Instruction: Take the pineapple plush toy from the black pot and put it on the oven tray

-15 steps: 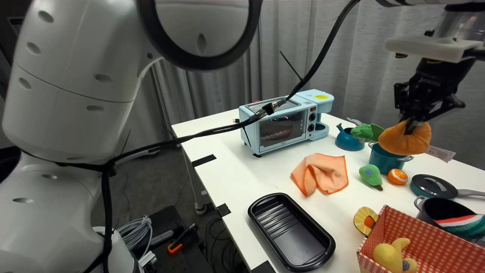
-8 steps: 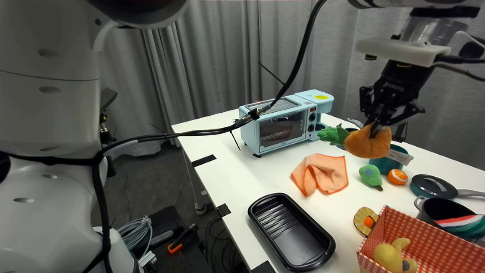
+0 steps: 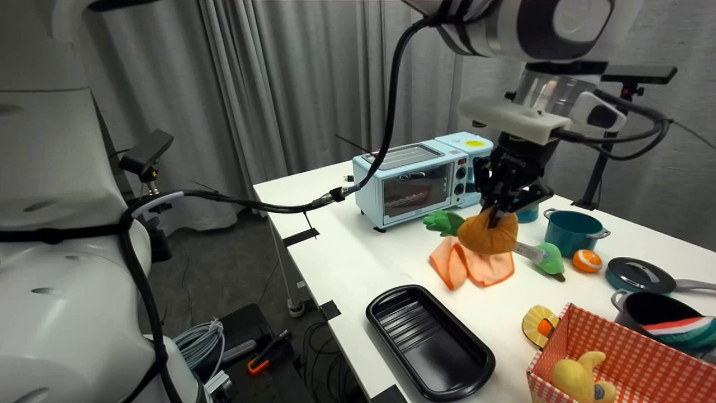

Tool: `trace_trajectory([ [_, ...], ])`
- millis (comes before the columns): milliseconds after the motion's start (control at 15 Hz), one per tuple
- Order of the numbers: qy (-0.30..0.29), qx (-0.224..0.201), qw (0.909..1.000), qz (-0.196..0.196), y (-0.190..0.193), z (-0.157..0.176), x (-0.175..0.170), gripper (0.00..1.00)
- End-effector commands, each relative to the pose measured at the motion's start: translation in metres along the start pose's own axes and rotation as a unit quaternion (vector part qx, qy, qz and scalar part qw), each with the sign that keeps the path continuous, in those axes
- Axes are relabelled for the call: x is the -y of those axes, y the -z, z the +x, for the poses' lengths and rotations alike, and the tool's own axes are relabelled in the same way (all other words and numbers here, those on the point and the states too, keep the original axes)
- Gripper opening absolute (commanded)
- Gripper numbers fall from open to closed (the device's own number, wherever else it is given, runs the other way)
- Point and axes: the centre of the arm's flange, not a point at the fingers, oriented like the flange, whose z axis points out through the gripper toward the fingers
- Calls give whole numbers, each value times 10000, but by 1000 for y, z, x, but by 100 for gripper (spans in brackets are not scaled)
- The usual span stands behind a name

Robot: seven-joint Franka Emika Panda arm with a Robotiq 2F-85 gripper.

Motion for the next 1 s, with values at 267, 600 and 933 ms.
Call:
trace_trajectory([
  [267,227,-345,9986,-330,-90,-93,28,3],
  [600,289,-562,9961,-622,-141,-118,24,3],
  [933,68,-915,9935,-668,-162,-110,38,3],
])
